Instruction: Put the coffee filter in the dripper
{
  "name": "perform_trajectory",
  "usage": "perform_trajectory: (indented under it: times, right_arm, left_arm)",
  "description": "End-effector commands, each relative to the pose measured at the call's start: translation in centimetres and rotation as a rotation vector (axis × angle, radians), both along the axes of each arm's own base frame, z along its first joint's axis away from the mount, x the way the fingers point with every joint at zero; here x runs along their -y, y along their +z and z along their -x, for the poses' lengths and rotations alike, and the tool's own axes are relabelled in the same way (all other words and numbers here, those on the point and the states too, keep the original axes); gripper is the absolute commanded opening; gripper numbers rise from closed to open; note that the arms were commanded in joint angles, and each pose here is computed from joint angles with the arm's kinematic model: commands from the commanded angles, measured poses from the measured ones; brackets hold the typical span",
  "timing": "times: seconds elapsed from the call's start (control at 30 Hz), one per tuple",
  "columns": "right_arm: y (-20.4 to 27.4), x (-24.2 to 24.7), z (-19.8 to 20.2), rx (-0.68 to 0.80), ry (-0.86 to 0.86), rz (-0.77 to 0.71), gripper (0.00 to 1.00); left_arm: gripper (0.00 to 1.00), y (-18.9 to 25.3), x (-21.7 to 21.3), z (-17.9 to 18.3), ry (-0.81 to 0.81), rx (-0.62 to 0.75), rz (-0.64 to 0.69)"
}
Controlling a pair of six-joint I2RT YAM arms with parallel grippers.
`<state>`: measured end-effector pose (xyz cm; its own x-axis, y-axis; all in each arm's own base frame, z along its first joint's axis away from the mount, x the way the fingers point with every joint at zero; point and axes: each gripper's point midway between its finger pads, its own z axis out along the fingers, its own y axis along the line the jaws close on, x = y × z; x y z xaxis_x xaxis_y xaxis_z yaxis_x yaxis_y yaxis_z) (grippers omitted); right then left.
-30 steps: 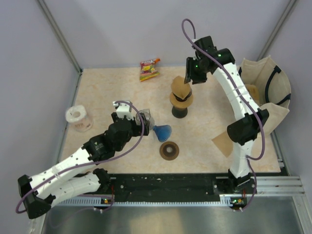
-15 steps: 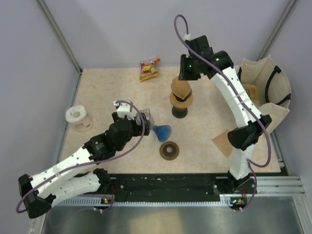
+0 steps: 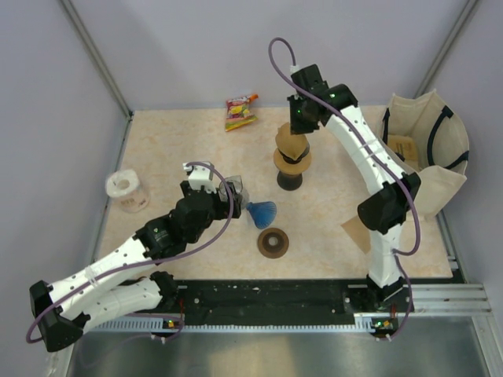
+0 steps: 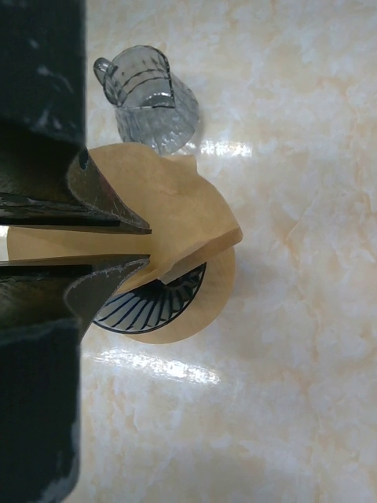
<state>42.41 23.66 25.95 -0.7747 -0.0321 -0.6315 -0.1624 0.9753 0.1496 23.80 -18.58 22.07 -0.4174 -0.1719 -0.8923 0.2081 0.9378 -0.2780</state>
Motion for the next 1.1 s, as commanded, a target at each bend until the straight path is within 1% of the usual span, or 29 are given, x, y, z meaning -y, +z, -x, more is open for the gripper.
perform_trajectory:
  times: [0.0, 0.2, 0.33, 0.73, 1.07]
  right_arm:
    - [-0.2, 0.7, -0.3, 0.025, -0.025, 0.041, 0.16]
    - [-2.9, 0.2, 0.0, -0.028, 0.01, 0.05, 0.16]
    - [-3.7, 0.0, -0.2, -0.037, 0.014, 0.049, 0.15]
    - [-4.7, -0.5, 0.0, -0.061, 0.043, 0.04, 0.14]
    - [-5.4, -0.4, 0.2, -0.063, 0.033, 0.075, 0.12]
  left_arm:
    - [0.99, 0.4, 0.3, -0.3, 0.003, 0.022, 0.026]
    - [0.99, 0.1, 0.1, -0.4, 0.01, 0.021, 0.015]
    - [0.99, -0.1, 0.1, -0.5, 0.011, 0.019, 0.008]
    - [0.99, -0.5, 0.3, -0.5, 0.005, 0.01, 0.002]
    - [0.99, -0.7, 0.4, -0.5, 0.0, 0.004, 0.0]
